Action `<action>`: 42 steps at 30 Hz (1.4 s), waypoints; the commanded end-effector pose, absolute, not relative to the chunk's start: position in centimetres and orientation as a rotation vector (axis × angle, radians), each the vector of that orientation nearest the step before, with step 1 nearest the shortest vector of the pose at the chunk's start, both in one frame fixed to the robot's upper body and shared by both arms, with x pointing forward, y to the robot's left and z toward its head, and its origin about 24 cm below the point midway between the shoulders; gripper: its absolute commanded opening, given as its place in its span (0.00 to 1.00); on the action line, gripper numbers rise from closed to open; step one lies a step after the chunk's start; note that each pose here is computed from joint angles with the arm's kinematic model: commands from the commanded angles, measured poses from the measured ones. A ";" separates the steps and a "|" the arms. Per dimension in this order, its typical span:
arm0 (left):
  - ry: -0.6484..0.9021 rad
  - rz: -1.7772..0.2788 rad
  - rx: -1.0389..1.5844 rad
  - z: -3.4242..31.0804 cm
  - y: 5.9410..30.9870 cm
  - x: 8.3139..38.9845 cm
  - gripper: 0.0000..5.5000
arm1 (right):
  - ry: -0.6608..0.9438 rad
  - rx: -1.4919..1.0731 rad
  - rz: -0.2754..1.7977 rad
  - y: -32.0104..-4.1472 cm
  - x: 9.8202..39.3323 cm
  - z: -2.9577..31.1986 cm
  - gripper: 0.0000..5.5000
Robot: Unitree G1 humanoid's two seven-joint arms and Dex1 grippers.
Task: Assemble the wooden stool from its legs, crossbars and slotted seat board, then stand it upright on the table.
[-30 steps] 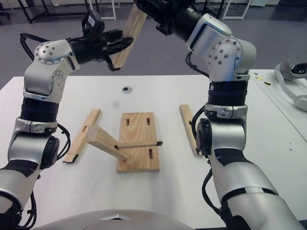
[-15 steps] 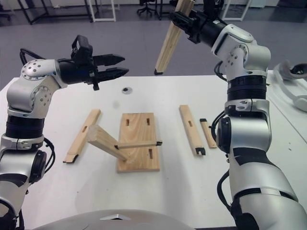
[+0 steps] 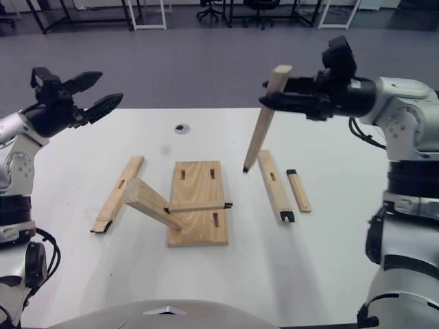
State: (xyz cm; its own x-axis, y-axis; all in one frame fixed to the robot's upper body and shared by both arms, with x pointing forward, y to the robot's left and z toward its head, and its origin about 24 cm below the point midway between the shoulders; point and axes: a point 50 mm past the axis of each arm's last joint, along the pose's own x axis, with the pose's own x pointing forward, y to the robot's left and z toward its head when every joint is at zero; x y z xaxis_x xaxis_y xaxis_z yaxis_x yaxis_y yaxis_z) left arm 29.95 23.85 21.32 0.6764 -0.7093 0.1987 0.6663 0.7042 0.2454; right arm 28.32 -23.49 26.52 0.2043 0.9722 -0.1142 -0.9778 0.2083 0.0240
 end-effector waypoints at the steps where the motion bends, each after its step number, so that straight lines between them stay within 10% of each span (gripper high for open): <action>1: -0.281 -0.776 0.068 19.8 24.9 26.8 0.71 | 0.227 0.016 1.478 -23.8 25.4 25.1 0.39; 17: -0.300 -0.861 0.049 19.6 23.3 25.7 0.71 | -0.111 -0.074 1.430 -21.3 22.0 17.0 0.39; 42: -0.300 -0.927 0.055 20.4 23.1 25.8 0.71 | -0.013 -0.038 1.436 -22.9 18.5 14.1 0.39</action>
State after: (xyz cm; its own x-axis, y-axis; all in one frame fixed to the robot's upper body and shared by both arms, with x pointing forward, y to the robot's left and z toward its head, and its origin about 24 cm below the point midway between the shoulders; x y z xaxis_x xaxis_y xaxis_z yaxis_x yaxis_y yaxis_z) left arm 25.81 23.13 19.73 0.5799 -0.7786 0.2396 0.7697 0.6200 0.1521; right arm 18.43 -21.41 15.95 0.1534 0.9766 0.1507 -0.9846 0.1640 -0.0609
